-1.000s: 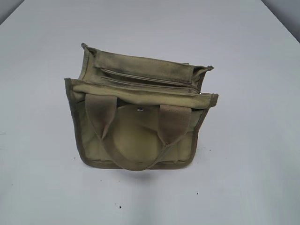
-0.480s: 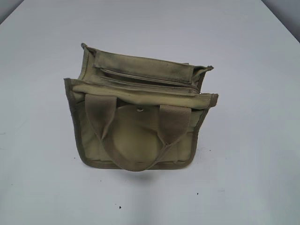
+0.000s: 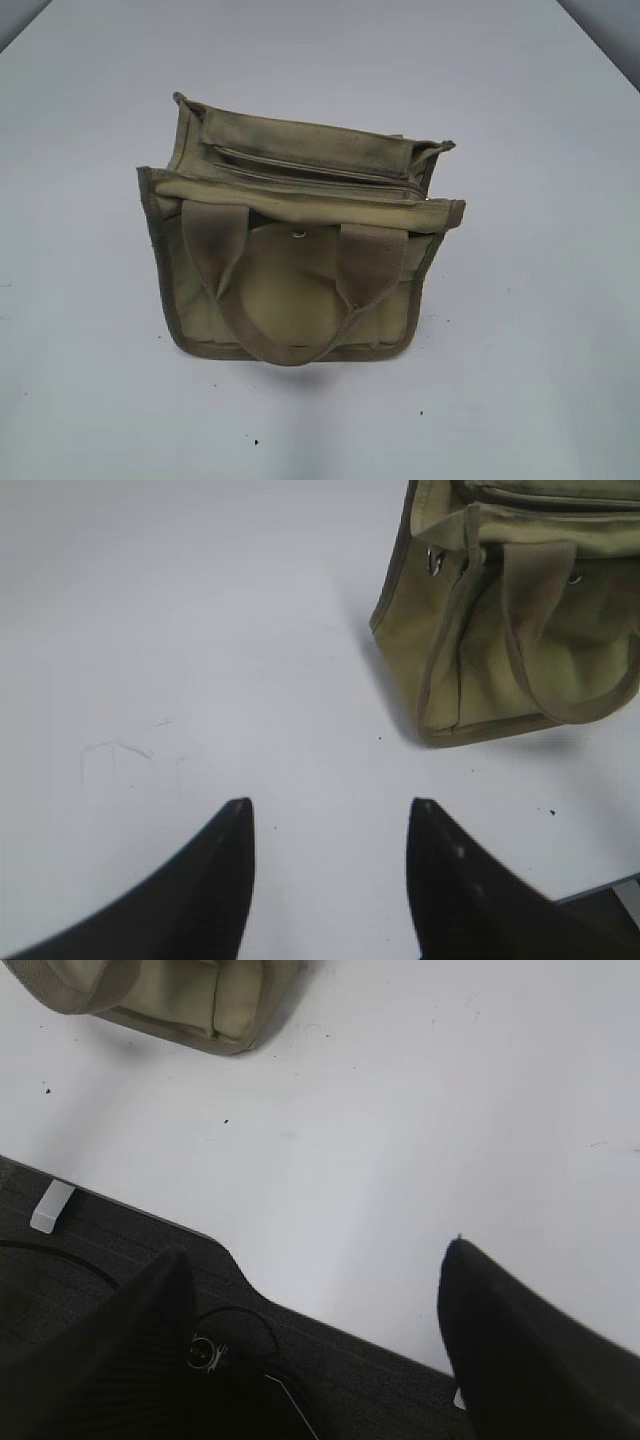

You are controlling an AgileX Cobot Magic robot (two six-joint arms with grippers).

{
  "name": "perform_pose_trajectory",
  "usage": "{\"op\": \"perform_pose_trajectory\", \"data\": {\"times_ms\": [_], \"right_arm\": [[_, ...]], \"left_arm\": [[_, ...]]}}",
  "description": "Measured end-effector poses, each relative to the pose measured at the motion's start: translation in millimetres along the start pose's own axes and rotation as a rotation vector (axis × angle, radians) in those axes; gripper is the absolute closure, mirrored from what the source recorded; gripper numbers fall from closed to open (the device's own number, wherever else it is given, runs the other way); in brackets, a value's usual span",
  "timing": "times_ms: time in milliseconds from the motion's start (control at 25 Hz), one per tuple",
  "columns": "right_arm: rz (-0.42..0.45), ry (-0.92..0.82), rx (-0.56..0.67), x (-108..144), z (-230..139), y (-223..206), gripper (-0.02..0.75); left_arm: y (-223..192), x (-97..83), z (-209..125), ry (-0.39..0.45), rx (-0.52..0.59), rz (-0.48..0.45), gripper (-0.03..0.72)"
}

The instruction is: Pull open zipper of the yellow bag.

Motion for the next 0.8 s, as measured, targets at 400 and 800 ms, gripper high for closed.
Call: {"op": "perform_pose_trajectory", "data": {"times_ms": [400,800], "right_arm": [[-0.121,-0.100,-0.062,-13,1,6,0.154],[-0.212,-0.117,-0.234,-14,1,28,0.154]], "left_arm": [[1,10.0,-1,0.060,0.007,0.123,0.318],[1,14.1,-1,0.085,0.009,0.176,0.338]]}}
Point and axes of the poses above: a point on each arm's last joint axis where the gripper is mounted, y pointing back along that axis away from the gripper, x along the wrist's bending axis when the last joint is at zero, z = x × y, the point moved 9 cm from there along -y, pointing out along that axis toward the gripper, and after that the axes turned 3 degrees about -y, right-handed, at the moved point
